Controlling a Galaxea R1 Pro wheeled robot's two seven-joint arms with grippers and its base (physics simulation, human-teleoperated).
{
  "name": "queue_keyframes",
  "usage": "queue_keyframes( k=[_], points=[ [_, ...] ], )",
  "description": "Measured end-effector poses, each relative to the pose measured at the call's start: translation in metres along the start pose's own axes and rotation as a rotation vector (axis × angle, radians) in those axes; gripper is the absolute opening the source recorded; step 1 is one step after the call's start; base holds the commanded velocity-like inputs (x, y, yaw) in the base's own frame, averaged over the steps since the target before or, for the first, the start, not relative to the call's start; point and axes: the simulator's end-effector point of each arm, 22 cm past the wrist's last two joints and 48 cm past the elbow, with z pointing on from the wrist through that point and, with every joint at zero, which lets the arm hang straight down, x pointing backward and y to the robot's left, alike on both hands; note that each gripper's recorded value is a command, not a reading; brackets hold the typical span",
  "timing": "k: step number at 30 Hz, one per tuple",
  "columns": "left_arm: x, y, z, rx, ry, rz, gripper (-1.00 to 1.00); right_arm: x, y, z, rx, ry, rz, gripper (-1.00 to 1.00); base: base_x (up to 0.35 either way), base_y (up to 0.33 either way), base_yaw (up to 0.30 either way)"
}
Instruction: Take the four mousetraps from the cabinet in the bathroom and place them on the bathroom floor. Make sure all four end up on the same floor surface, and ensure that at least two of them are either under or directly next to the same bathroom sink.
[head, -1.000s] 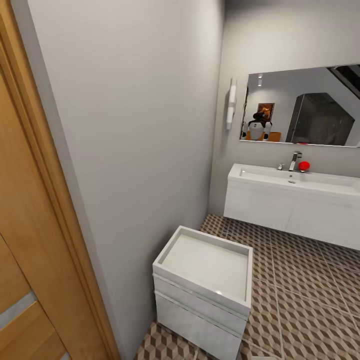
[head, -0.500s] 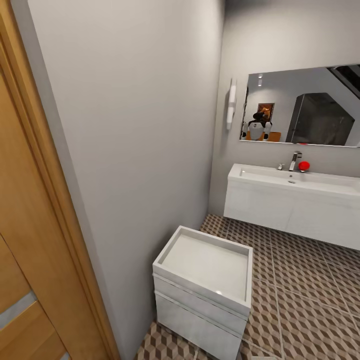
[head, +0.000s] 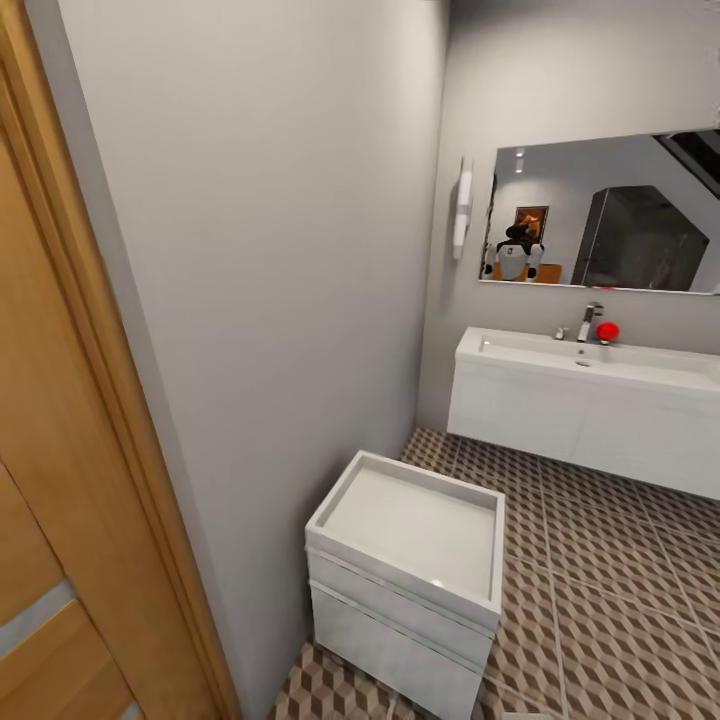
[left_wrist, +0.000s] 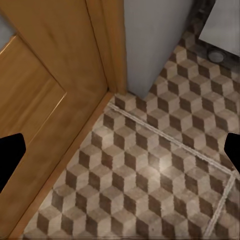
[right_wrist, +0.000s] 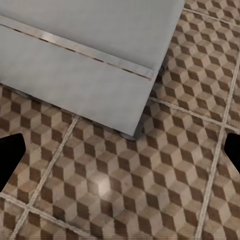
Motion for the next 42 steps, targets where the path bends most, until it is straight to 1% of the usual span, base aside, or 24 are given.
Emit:
queue_keyframes(
  k=[6,23,42],
  points=[
    [0.004,-0.003,-0.001,0.003,0.009,-0.003,1.0,0.0,0.0,0.0,0.001,0.0,0.001,1.0,-0.258,0.0,0.0],
    [0.008,-0.004,-0.001,0.004,0.018,-0.003,1.0,0.0,-0.001,0.0,0.003,0.0,0.001,1.0,-0.329,-0.002,0.0],
    [0.012,-0.005,-0.002,0.006,0.025,-0.001,1.0,0.0,-0.001,0.0,0.003,0.0,0.001,1.0,-0.328,-0.087,0.003]
  ],
)
